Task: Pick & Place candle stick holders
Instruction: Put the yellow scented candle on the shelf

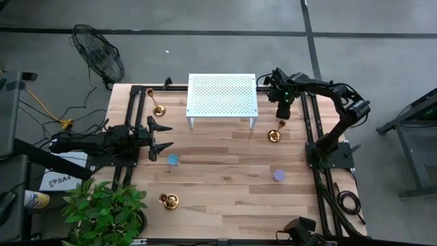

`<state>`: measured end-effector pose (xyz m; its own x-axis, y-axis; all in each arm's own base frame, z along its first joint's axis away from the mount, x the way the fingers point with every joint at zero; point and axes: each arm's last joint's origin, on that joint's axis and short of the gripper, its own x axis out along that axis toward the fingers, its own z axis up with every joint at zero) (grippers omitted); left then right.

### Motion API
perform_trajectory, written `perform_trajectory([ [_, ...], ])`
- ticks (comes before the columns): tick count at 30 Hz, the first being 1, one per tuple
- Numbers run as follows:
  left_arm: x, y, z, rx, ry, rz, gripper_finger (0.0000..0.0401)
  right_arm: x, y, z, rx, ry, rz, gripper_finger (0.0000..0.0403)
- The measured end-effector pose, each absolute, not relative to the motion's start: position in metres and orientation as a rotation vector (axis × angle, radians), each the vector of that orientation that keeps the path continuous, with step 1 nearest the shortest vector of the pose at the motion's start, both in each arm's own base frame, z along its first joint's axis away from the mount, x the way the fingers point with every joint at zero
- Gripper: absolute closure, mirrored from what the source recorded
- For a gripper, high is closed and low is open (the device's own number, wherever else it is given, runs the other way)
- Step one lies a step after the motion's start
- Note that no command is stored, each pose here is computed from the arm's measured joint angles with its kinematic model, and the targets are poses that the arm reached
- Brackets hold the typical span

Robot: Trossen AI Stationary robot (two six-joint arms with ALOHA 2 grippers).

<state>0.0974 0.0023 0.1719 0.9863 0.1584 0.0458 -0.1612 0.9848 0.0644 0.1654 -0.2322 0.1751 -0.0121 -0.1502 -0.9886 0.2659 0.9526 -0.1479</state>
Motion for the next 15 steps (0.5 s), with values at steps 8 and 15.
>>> perform_trajectory([
  [8, 0.0974, 0.0023, 0.1719, 0.068, -0.041, 0.161, 0.0112, 0.1654, -0.2322, 0.1753, 0.093, 1.548, -0.331, 0.0363],
  [15, 0.0974, 0.0023, 0.1718, 0.068, -0.040, 0.161, 0.0112, 0.1654, -0.2322, 0.1756, 0.092, 1.547, -0.331, 0.0397],
])
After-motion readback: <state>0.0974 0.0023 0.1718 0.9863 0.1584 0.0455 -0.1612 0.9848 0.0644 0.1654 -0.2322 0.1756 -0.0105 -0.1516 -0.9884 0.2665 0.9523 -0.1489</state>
